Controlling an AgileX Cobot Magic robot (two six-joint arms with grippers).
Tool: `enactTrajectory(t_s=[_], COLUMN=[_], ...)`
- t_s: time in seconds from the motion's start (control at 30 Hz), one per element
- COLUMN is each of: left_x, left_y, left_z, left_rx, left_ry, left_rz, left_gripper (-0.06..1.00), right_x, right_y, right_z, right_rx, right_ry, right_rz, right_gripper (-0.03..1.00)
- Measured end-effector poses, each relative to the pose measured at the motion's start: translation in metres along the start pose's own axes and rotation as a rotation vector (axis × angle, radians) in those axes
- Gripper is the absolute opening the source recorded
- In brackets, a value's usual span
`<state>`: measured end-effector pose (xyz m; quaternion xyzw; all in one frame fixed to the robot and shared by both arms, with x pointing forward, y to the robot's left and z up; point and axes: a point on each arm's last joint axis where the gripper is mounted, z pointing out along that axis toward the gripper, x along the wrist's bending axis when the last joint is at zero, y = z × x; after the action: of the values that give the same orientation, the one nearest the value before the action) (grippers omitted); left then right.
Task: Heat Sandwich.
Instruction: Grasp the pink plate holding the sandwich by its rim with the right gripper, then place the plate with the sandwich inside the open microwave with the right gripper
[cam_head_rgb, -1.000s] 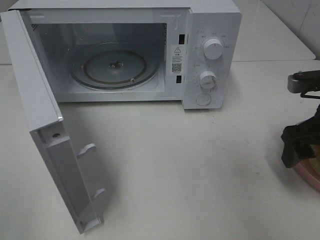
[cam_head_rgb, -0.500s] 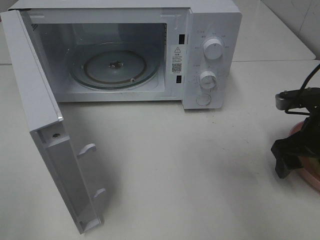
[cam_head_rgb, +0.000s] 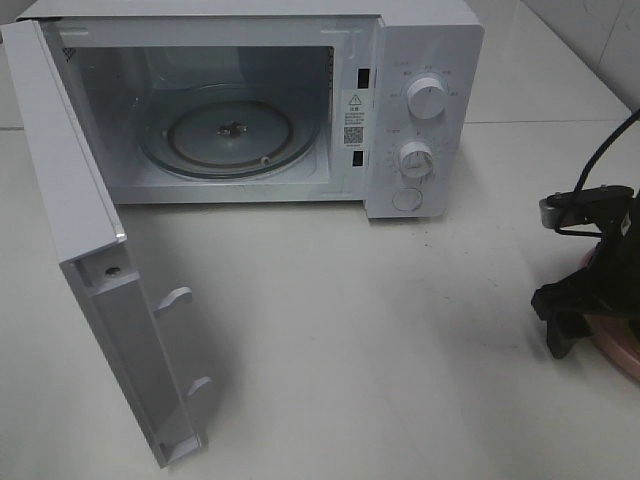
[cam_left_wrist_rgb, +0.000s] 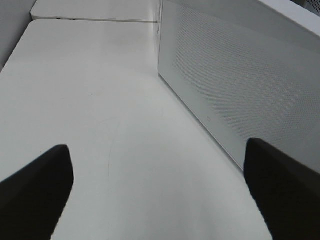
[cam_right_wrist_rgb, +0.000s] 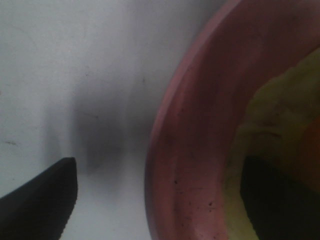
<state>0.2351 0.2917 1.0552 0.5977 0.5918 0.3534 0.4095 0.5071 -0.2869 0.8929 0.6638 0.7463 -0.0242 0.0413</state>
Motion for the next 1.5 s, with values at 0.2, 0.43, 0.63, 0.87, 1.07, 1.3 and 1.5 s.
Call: enactTrajectory(t_s=[0.2,0.43,0.63,0.87,1.07,1.3,1.5], left_x=[0.0000,0.0000,0.0000,0.0000,0.0000,0.0000,0.0000], left_y=[0.0000,0.0000,0.0000,0.0000,0.0000,0.0000,0.0000], left_z=[0.0000,0.0000,0.0000,0.0000,0.0000,0.0000,0.0000], left_rx=[0.000,0.000,0.000,0.000,0.000,0.000,0.000], left_ry=[0.000,0.000,0.000,0.000,0.000,0.000,0.000], left_rz=[0.000,0.000,0.000,0.000,0.000,0.000,0.000], left_gripper=[0.87,0.87,0.87,0.87,0.87,0.87,0.87], right_x=[0.0017,0.0018,0.0018,0.0014,-0.0002,-0.0002,-0.0009], right_y=[-0.0002,-0.0017,-0.0020,-0.0021,0.0009,0.0009,0.0009], right_z=[0.0029,0.0029,0.0029,0.0029,0.0010,0.0010,0.0002], right_rx=[0.012,0.028,0.032,0.033,0.019,0.019,0.016], right_ry=[0.016,0.017,0.017,0.013,-0.002,-0.002,-0.009], right_rz=[0.000,-0.002,-0.002,-0.008,-0.027,-0.027,-0.023], right_gripper=[0.84,0.80,0.58,0.18,0.08,0.08,0.07])
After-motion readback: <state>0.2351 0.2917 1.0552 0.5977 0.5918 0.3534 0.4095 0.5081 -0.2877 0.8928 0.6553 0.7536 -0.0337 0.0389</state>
